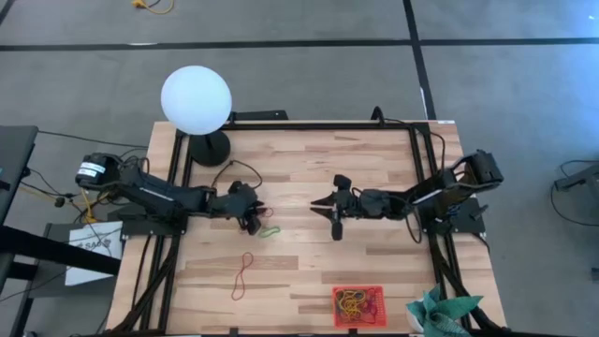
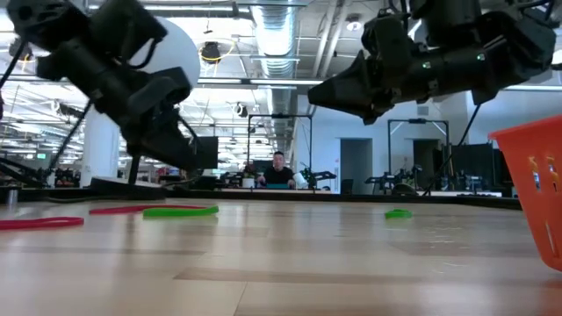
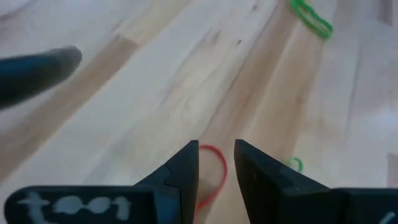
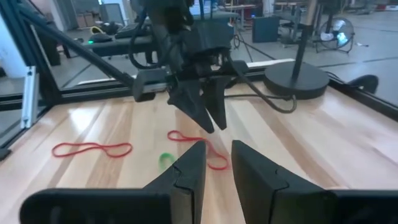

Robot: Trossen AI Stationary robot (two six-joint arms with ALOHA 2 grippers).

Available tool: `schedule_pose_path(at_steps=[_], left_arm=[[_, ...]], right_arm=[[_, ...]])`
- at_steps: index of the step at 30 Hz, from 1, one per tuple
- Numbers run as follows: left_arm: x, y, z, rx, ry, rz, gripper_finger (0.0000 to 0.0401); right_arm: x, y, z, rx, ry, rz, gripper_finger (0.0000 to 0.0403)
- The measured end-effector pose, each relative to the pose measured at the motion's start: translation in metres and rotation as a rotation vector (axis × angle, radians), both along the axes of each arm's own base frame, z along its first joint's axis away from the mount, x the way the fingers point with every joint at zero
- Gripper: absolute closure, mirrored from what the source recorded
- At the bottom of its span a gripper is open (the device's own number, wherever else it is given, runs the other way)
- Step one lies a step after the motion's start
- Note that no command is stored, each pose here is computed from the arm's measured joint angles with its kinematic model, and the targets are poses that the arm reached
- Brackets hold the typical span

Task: Pick and place items into bin
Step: Put the red rubber band into the orange bin

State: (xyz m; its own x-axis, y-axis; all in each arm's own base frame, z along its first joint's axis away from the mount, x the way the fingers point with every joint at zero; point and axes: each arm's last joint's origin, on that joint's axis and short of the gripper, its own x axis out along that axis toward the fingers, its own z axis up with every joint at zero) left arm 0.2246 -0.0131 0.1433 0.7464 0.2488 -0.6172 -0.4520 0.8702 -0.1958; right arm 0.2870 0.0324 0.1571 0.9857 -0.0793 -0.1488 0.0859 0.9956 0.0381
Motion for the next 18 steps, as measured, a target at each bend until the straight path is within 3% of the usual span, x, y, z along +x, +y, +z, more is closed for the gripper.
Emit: schedule_pose_path(at_steps=[4, 9, 18], left_arm=[[0.004, 0.008, -0.002, -0.026, 0.088, -0.001, 0.0310], [0.003, 0.004, -0.029, 0.015, 0.237, 0.029, 0.0310], [0.010, 0.000, -0.035, 0.021, 0.208, 0.021, 0.0310]], right_arm=[[0.001, -0.007, 0.000, 0.000, 0.000, -0.023, 0.0332], [0.001, -0.012, 0.000, 0.000, 0.004, -0.041, 0.0332], [0.001, -0.019, -0.003, -0.003, 0.031, -0.065, 0.0332]])
